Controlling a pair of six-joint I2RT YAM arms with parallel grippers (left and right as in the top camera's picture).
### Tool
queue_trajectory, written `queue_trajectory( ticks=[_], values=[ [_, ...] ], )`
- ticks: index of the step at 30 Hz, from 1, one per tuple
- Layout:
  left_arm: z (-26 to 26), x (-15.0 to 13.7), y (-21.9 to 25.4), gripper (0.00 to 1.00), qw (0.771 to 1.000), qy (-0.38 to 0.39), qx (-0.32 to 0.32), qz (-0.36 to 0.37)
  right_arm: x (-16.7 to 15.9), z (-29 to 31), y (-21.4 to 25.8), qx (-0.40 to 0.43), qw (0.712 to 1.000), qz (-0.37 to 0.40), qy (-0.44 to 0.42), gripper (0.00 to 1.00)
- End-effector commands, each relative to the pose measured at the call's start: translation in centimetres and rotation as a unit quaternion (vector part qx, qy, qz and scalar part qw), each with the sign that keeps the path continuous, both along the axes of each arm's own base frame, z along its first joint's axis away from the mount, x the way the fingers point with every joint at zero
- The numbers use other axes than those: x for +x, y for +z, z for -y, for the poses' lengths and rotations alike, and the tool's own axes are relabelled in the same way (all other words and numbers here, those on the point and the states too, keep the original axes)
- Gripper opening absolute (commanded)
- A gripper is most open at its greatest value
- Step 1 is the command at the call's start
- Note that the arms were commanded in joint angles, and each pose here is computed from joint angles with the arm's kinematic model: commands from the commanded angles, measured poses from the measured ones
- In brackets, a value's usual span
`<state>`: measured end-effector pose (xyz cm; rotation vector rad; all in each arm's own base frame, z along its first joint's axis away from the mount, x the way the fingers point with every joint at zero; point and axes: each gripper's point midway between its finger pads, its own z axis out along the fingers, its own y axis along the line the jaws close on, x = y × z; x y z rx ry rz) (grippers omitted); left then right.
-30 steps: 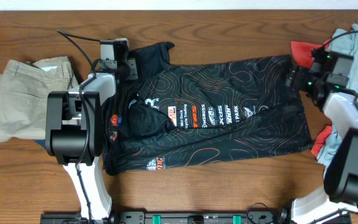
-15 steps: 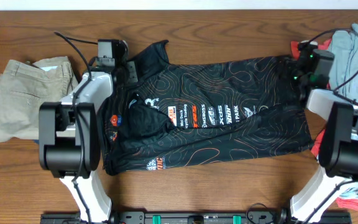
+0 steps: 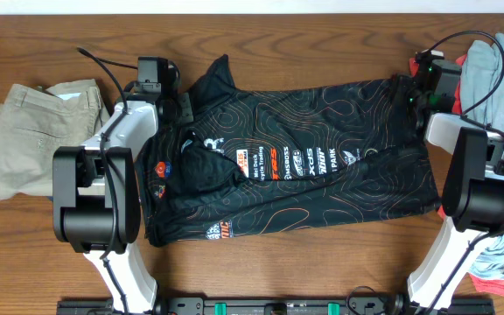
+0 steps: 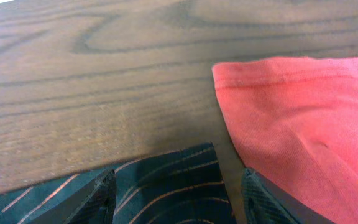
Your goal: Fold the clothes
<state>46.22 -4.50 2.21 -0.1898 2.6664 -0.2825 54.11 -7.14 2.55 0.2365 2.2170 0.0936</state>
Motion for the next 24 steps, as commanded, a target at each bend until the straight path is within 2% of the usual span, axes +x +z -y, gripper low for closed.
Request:
queue_trajectory(
  ticks=[1,6,8,11,15,18,20,24],
  values=[
    [0.1,-0.3,-0.1,0.06,1.0,0.0,0.0,-0.004,0.1,0.2,-0.5,-0.013,1.0,-0.011,-0.016,0.61],
    [0.1,-0.3,-0.1,0.06,1.0,0.0,0.001,-0.004,-0.1,0.3,-1.4,-0.013,0.999,-0.022,-0.021,0.59],
    [0.1,-0.3,-0.1,0.06,1.0,0.0,0.001,-0.004,-0.2,0.5,-1.6,-0.011,0.999,-0.024,-0.024,0.54],
    [0.1,-0.3,-0.1,0.06,1.0,0.0,0.001,-0.004,-0.2,0.6,-1.8,-0.01,0.999,-0.025,-0.026,0.4],
    [0.1,-0.3,-0.1,0.06,1.0,0.0,0.001,-0.004,-0.1,0.0,-1.6,-0.01,0.999,-0.022,-0.021,0.35],
    [0.1,-0.4,-0.1,0.06,1.0,0.0,0.0,-0.006,-0.1,0.0,-1.7,-0.007,0.999,-0.024,-0.023,0.22],
    [0.1,-0.4,-0.1,0.06,1.0,0.0,0.001,-0.006,-0.2,0.1,-1.8,-0.004,0.999,-0.025,-0.026,0.03],
    [0.1,-0.4,-0.1,0.06,1.0,0.0,0.001,-0.006,-0.2,0.3,-1.7,0.0,0.999,-0.024,-0.032,0.01]
  ],
)
